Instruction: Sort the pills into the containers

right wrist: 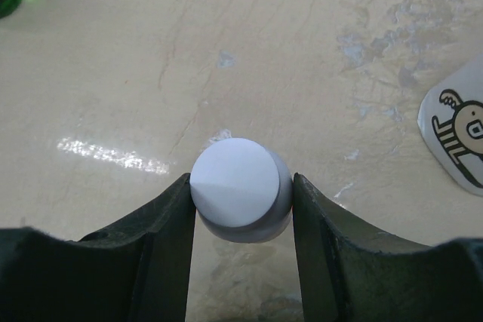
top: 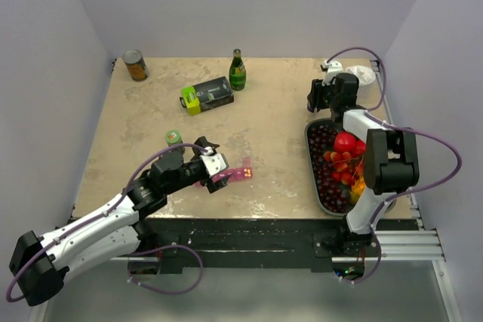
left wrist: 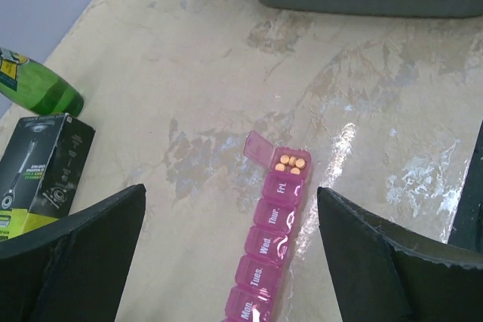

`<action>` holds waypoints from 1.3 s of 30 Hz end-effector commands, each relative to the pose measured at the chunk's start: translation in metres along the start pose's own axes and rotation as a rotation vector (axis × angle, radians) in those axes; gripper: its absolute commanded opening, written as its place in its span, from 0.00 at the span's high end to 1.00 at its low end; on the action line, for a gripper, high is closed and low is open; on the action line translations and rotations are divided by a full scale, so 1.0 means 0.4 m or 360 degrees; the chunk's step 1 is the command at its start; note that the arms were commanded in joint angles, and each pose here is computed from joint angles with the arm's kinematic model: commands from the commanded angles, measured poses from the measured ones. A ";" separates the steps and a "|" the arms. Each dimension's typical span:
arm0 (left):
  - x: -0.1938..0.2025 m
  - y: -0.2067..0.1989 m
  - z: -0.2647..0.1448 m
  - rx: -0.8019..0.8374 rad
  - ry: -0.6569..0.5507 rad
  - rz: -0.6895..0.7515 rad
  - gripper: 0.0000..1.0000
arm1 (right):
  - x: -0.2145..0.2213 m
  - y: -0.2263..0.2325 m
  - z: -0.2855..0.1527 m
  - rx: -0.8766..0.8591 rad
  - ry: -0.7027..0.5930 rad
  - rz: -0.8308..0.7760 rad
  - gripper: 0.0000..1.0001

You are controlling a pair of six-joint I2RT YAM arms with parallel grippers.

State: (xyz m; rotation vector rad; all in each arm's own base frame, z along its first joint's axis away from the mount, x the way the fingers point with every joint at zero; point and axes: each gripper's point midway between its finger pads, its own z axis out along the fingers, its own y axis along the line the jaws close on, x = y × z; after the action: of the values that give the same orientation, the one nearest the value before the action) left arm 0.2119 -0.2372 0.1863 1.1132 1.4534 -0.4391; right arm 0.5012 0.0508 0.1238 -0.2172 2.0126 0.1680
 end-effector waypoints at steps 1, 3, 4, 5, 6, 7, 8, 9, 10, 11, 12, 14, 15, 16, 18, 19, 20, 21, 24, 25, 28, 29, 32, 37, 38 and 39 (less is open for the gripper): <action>0.005 0.005 0.007 -0.0001 0.0011 0.0051 0.01 | -0.051 -0.034 0.043 0.0105 -0.0101 0.0143 0.74; 0.011 0.005 0.010 -0.0003 0.0025 0.0052 0.01 | -0.027 -0.043 0.052 0.0121 -0.0065 0.0152 0.71; 0.014 0.004 0.010 -0.0001 0.0029 0.0049 0.01 | -0.022 -0.048 0.053 0.0127 -0.0055 0.0153 0.69; 0.017 0.004 0.012 -0.0001 0.0037 0.0047 0.01 | -0.016 -0.051 0.055 0.0132 -0.0040 0.0151 0.65; 0.018 0.004 0.013 0.0000 0.0039 0.0054 0.01 | -0.014 -0.052 0.055 0.0122 -0.0033 0.0140 0.58; 0.028 0.001 0.016 0.0006 0.0058 0.0056 0.01 | -0.005 -0.054 0.054 0.0119 -0.0014 0.0138 0.54; 0.035 0.002 0.017 0.0002 0.0073 0.0062 0.01 | -0.001 -0.052 0.054 0.0106 -0.0007 0.0132 0.50; 0.042 0.003 0.019 0.0001 0.0089 0.0065 0.01 | -0.004 -0.037 0.051 0.0050 -0.0006 0.0118 0.39; 0.051 0.001 0.022 0.0004 0.0109 0.0078 0.01 | -0.011 -0.030 0.042 0.0013 -0.0002 0.0056 0.34; 0.058 0.002 0.023 0.0004 0.0125 0.0082 0.01 | -0.017 -0.023 0.033 -0.0018 -0.0004 0.0012 0.31; 0.062 0.000 0.024 0.0007 0.0132 0.0094 0.01 | -0.025 -0.015 0.022 -0.0040 -0.0010 -0.0020 0.19; 0.079 -0.004 0.028 0.0030 0.0151 0.0161 0.01 | -0.069 0.006 -0.021 -0.0102 -0.0083 -0.0079 0.01; 0.088 -0.007 0.030 0.0040 0.0163 0.0185 0.01 | -0.083 0.010 -0.032 -0.0120 -0.0104 -0.0142 0.01; 0.106 -0.011 0.034 0.0060 0.0194 0.0221 0.01 | -0.081 0.021 -0.047 -0.0161 -0.0079 -0.0174 0.01; 0.125 -0.014 0.040 0.0083 0.0239 0.0250 0.01 | -0.117 0.032 -0.077 -0.0212 -0.0103 -0.0302 0.01; 0.146 -0.015 0.048 0.0107 0.0290 0.0297 0.00 | -0.121 0.041 -0.086 -0.0247 -0.0100 -0.0339 0.01; 0.164 -0.023 0.051 0.0141 0.0333 0.0312 0.00 | -0.126 0.074 -0.107 -0.0369 -0.0093 -0.0376 0.01; 0.178 -0.024 0.055 0.0167 0.0365 0.0329 0.00 | -0.135 0.096 -0.116 -0.0455 -0.0119 -0.0466 0.01; 0.241 -0.032 0.072 0.0260 0.0497 0.0359 0.00 | -0.082 0.267 -0.192 -0.1129 -0.0084 -0.0458 0.01; 0.263 -0.037 0.079 0.0300 0.0542 0.0357 0.00 | -0.042 0.323 -0.219 -0.1311 0.0016 -0.0383 0.01; 0.301 -0.042 0.088 0.0361 0.0614 0.0341 0.01 | 0.017 0.458 -0.234 -0.1566 0.0204 -0.0355 0.04; 0.307 -0.042 0.089 0.0374 0.0625 0.0339 0.01 | 0.033 0.485 -0.232 -0.1576 0.0256 -0.0307 0.08; 0.327 -0.040 0.097 0.0392 0.0665 0.0344 0.04 | 0.072 0.564 -0.218 -0.1632 0.0334 -0.0248 0.23; 0.370 -0.044 0.106 0.0451 0.0769 0.0332 0.14 | 0.130 0.600 -0.157 -0.1513 0.0491 -0.0204 0.57; 0.379 -0.049 0.103 0.0474 0.0795 0.0317 0.16 | 0.138 0.596 -0.146 -0.1472 0.0519 -0.0169 0.59; 0.380 -0.050 0.107 0.0488 0.0798 0.0307 0.22 | 0.151 0.593 -0.139 -0.1457 0.0543 -0.0162 0.61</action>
State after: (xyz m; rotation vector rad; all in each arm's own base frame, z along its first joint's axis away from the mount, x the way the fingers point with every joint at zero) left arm 0.2347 -0.2173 0.0287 1.6439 1.7375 -0.2382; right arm 0.3514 0.2701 0.0961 -1.0884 2.0553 1.0994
